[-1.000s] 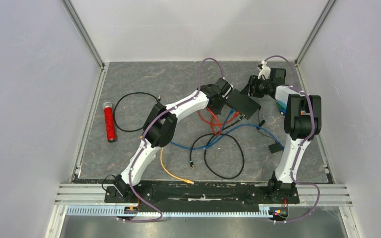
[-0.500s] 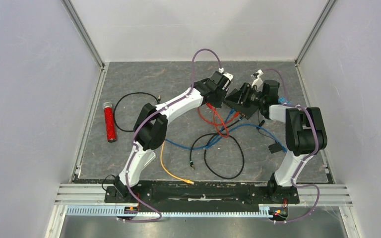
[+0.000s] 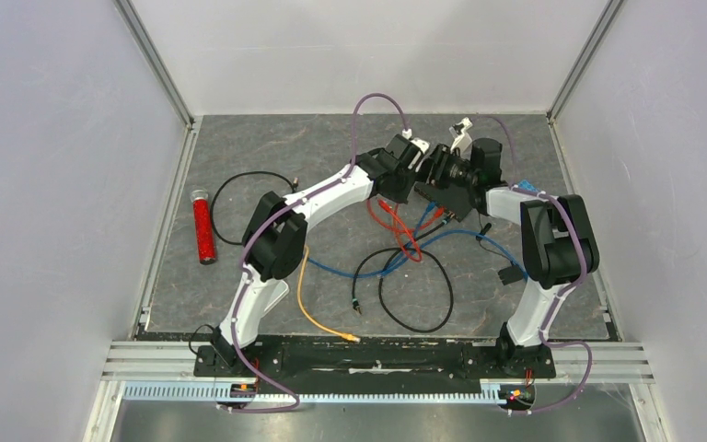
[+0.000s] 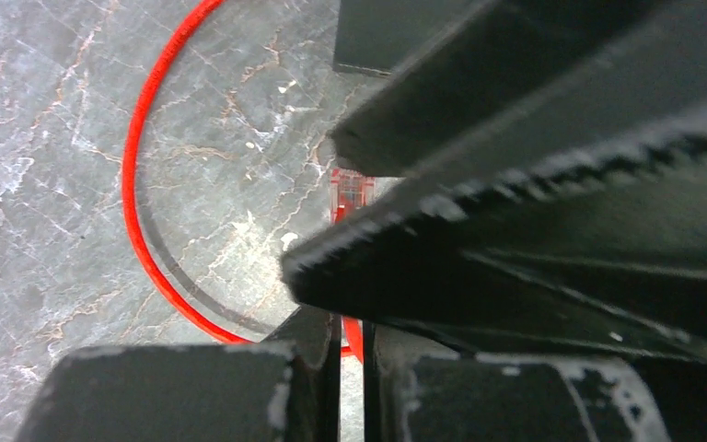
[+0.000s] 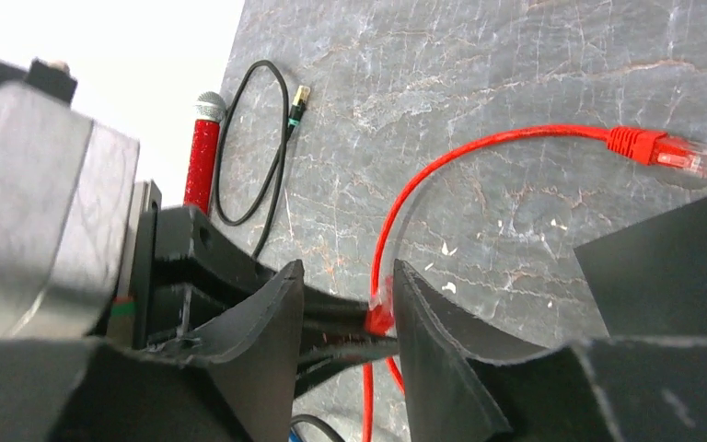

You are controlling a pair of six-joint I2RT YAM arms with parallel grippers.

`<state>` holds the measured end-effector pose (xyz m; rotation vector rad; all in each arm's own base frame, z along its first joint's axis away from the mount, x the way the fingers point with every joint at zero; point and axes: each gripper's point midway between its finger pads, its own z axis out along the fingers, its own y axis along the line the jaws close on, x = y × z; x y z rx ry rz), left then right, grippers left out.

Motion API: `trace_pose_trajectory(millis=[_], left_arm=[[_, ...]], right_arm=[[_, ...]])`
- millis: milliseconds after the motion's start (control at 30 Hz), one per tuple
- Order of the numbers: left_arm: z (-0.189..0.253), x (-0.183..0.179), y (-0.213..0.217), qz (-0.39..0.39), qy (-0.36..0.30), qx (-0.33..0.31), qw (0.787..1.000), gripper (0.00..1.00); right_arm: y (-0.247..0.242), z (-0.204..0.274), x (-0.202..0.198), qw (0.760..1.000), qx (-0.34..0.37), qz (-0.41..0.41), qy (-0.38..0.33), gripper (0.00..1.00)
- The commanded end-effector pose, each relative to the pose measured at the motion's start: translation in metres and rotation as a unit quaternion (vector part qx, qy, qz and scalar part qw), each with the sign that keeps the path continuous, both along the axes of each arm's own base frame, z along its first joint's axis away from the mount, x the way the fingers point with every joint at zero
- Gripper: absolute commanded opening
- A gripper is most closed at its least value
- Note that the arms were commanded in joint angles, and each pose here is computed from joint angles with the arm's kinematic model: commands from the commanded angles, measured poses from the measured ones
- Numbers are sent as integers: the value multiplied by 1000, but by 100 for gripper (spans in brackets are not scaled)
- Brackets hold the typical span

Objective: Insert the plug into the switch port
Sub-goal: Insert the connector into the switch port.

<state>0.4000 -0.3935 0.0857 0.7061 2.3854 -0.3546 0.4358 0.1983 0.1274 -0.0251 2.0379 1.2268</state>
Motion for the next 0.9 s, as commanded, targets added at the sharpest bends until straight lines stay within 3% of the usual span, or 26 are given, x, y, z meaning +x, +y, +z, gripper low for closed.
trace_pose_trajectory(millis=[0,233,367,600,667,800,867], left_arm=[[47,-1,-16,-10,-33,-60,998,2],[48,-2,-15,-7,-36,-62,997,2],[47,-3,-15,-5,-34,-65,997,2],[51,-1,-14,-1,-42,-68,997,2],[51,-2,-14,-1,-41,-70,997,2],[50,-3,-13,-2,-40,-68,997,3],[48,-5,-11,-2,-38,-66,997,7]], right_arm=[[13,11,12,1000,4,7,-19,40],[6,-12,4,999,-40,3,10,35],[10,-12,2,999,-28,13,20,29],[5,-18,1,998,-51,7,34,42],[5,-19,0,998,-51,7,34,34],[3,-11,-1,999,-43,-4,12,6],[3,-6,-1,999,-36,-9,1,0]])
